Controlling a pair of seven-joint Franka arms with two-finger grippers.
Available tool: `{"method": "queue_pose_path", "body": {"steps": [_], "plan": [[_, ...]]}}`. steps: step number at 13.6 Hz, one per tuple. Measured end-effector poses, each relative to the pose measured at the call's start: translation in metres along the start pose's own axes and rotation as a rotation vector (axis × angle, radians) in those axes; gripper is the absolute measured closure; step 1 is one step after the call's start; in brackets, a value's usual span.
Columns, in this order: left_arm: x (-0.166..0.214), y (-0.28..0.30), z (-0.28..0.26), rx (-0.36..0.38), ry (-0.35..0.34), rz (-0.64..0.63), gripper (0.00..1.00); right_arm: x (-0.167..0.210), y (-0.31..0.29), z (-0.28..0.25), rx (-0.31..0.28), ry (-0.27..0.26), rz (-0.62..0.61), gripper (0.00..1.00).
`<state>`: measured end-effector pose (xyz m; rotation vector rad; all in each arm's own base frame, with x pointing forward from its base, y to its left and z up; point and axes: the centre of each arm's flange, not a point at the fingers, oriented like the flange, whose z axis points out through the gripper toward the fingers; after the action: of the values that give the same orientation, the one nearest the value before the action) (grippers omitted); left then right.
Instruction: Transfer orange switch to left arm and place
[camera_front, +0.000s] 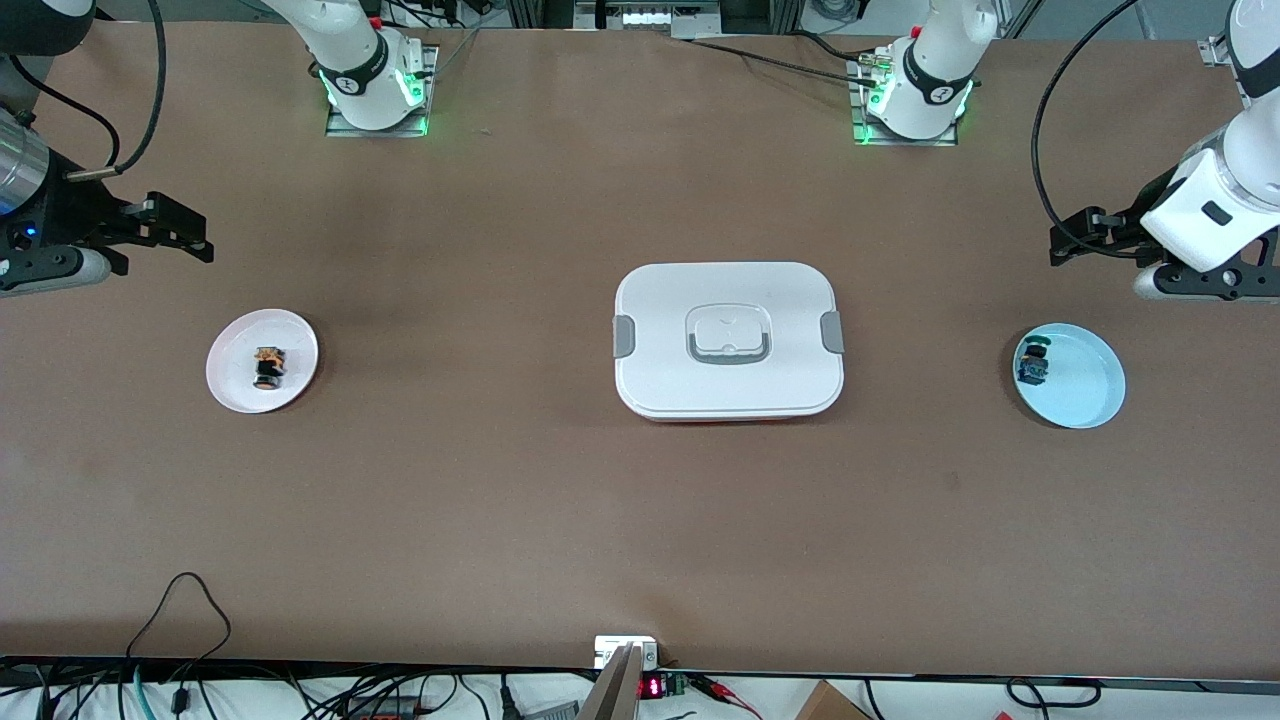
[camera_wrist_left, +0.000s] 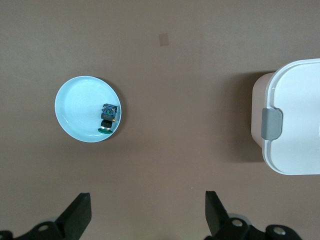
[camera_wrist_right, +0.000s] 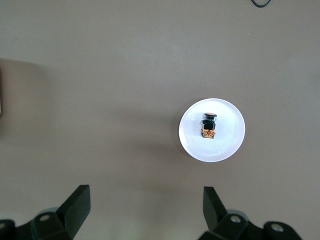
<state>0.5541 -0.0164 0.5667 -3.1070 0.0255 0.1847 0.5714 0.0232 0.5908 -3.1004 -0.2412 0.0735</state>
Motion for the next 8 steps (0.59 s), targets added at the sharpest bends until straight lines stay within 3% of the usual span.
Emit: {"method": "queue_pose_path", "body": {"steps": [8], "plan": [[0.0000, 0.0032, -0.0034, 0.000, 0.007, 0.006, 0.00, -0.0002, 0.0011, -0.0009, -0.001, 0.001, -0.040, 0.00]]}}
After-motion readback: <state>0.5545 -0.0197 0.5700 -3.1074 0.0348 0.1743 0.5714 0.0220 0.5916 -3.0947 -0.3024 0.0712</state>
